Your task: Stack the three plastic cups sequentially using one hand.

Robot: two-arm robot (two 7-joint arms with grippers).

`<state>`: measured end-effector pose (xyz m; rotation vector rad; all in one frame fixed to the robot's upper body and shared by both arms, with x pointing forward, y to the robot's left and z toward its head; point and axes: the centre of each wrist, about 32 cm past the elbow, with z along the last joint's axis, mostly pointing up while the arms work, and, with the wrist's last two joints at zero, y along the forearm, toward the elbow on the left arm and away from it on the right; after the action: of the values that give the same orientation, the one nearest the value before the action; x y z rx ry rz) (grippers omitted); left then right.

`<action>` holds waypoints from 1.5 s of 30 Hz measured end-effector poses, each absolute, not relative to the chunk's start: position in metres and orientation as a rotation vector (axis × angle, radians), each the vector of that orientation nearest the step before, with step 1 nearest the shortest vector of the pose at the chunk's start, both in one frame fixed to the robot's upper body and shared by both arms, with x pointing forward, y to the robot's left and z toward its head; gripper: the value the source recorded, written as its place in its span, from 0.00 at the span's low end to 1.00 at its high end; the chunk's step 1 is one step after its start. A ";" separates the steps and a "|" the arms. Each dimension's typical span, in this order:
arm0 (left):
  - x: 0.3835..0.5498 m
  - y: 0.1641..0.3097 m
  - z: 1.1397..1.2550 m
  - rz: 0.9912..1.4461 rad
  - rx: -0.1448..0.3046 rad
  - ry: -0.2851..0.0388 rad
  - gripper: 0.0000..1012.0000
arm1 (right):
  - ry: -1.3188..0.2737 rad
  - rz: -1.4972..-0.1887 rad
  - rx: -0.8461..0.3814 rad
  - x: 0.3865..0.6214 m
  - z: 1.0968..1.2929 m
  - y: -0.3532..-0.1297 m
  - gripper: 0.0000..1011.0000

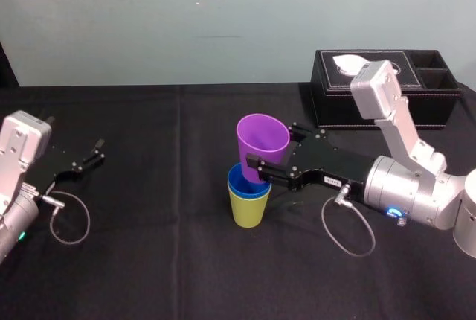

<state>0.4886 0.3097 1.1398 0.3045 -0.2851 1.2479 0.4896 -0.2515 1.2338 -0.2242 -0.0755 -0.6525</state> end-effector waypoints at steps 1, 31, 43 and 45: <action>0.489 0.310 1.140 1.248 0.304 -0.285 1.00 | -0.074 -0.650 -0.226 0.490 1.233 -0.251 0.71; 0.489 0.310 1.140 1.248 0.304 -0.285 1.00 | -0.062 -0.646 -0.241 0.498 1.222 -0.244 0.71; 0.489 0.310 1.140 1.248 0.304 -0.285 1.00 | -0.056 -0.644 -0.238 0.502 1.219 -0.241 0.71; 0.489 0.310 1.140 1.248 0.305 -0.285 1.00 | -0.055 -0.643 -0.240 0.502 1.218 -0.240 0.71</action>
<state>0.4886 0.3097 1.1398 0.3045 -0.2851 1.2480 0.5019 -0.2403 1.2184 -0.2397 -0.0549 -0.6432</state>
